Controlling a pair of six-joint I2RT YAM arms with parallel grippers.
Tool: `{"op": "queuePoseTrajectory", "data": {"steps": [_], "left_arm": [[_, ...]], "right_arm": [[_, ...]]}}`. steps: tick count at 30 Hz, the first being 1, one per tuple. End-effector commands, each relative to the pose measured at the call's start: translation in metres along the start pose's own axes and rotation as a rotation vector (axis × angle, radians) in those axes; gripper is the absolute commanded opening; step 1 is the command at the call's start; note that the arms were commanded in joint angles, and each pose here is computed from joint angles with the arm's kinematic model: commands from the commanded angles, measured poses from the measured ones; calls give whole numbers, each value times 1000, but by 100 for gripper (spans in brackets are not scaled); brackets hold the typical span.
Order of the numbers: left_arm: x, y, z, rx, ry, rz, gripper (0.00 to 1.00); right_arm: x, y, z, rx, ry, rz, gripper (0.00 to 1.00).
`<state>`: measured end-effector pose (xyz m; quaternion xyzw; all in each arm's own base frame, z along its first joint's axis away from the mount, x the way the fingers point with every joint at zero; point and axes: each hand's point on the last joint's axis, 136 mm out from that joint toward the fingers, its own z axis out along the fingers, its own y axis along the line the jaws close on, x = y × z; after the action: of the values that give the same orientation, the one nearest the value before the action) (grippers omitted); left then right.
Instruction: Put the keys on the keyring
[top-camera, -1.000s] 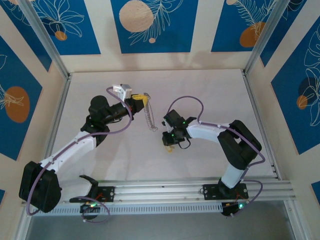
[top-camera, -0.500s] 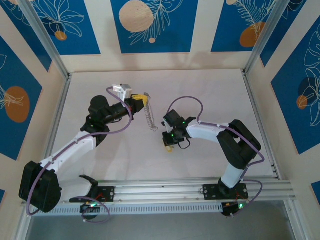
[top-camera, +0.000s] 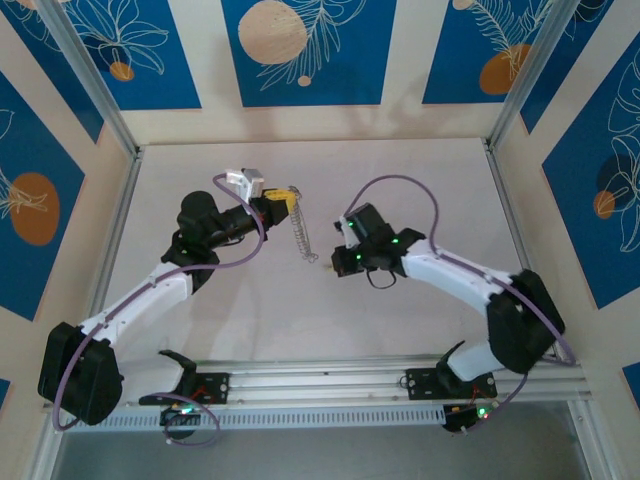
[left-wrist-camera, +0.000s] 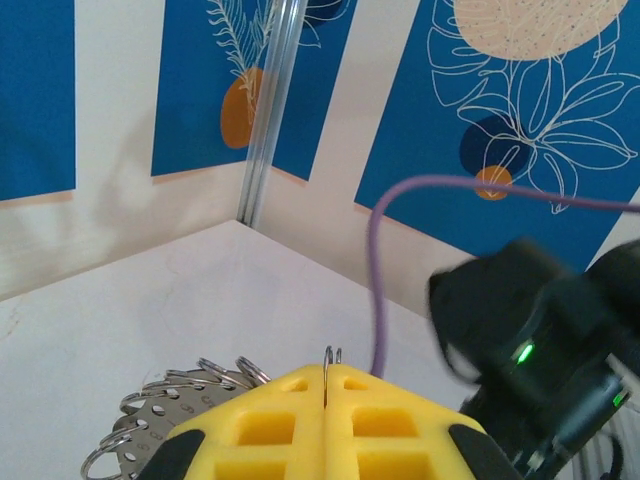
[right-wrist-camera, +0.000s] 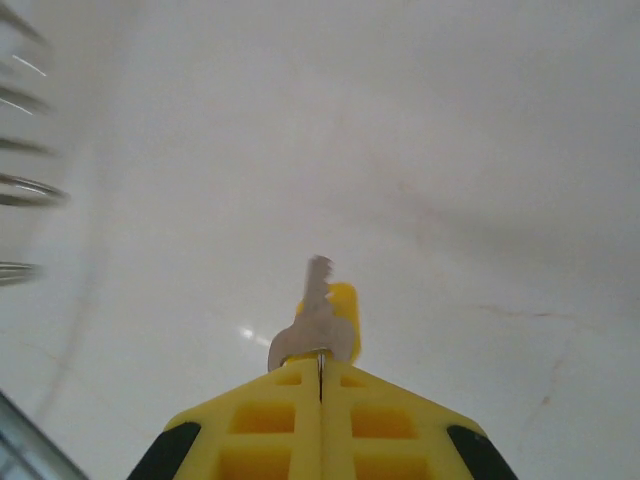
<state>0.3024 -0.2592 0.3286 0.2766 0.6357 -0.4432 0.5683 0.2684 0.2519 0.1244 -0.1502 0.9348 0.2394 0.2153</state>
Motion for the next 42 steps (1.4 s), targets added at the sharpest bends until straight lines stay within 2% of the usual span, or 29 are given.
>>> {"op": "queuePoseTrajectory", "data": {"steps": [1, 7, 12, 27, 42], "left_arm": [[-17, -17, 3, 74, -45, 73, 0], [-19, -31, 13, 136, -27, 125, 0], [-25, -38, 26, 156, -27, 148, 0], [-34, -63, 50, 205, -53, 285, 0], [-36, -78, 53, 247, -50, 300, 0]], "right_arm": [[-32, 11, -44, -67, -149, -16, 0], [-79, 27, -119, -204, -427, -41, 0], [-97, 36, -158, -269, -557, -67, 0], [-90, 63, -197, -415, -681, -217, 0], [-98, 79, -209, -499, -712, -228, 0]]}}
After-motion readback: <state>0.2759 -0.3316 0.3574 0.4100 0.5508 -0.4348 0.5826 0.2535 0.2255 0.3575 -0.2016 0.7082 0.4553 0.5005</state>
